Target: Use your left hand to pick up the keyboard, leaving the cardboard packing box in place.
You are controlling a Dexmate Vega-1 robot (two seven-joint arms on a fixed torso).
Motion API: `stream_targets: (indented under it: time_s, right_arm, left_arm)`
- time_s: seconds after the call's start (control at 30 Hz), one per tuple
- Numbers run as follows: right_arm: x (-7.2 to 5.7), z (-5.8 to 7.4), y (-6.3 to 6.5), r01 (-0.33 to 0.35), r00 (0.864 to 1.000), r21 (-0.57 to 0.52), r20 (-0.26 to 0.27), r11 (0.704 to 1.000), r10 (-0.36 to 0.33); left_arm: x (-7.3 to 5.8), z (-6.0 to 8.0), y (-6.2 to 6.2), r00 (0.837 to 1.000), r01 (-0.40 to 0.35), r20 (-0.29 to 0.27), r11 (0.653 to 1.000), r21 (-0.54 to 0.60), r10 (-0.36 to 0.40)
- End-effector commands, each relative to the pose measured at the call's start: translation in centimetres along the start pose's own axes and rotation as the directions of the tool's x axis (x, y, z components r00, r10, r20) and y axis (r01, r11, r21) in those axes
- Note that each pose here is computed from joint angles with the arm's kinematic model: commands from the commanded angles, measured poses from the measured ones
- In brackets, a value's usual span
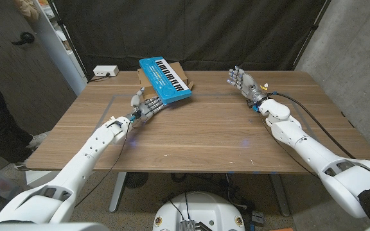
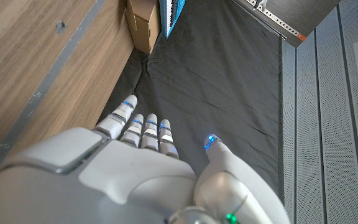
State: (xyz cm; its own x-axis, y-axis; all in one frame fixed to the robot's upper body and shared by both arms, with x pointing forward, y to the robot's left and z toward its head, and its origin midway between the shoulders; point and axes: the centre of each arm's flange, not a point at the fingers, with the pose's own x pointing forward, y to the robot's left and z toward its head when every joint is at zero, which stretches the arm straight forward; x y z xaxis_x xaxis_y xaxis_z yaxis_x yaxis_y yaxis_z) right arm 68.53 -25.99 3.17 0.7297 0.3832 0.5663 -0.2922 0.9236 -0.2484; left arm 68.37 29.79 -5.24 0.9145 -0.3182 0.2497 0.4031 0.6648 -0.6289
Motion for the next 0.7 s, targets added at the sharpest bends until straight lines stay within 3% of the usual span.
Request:
stream_targets:
  time_s: [0.03,0.7]
  right_arm:
    - [0.4,-0.3,-0.6,-0.005,1.000,0.001,0.001,1.000,0.005]
    - [-0.3,-0.8,-2.0,0.007,1.000,0.006,-0.006,1.000,-0.007]
  left_arm:
    - [1.7,0.5,-0.8,1.000,-0.002,-0.029,0.999,0.034,0.003]
    - [3.8,-0.1,-2.7,0.996,0.034,-0.087,0.996,0.084,-0.027]
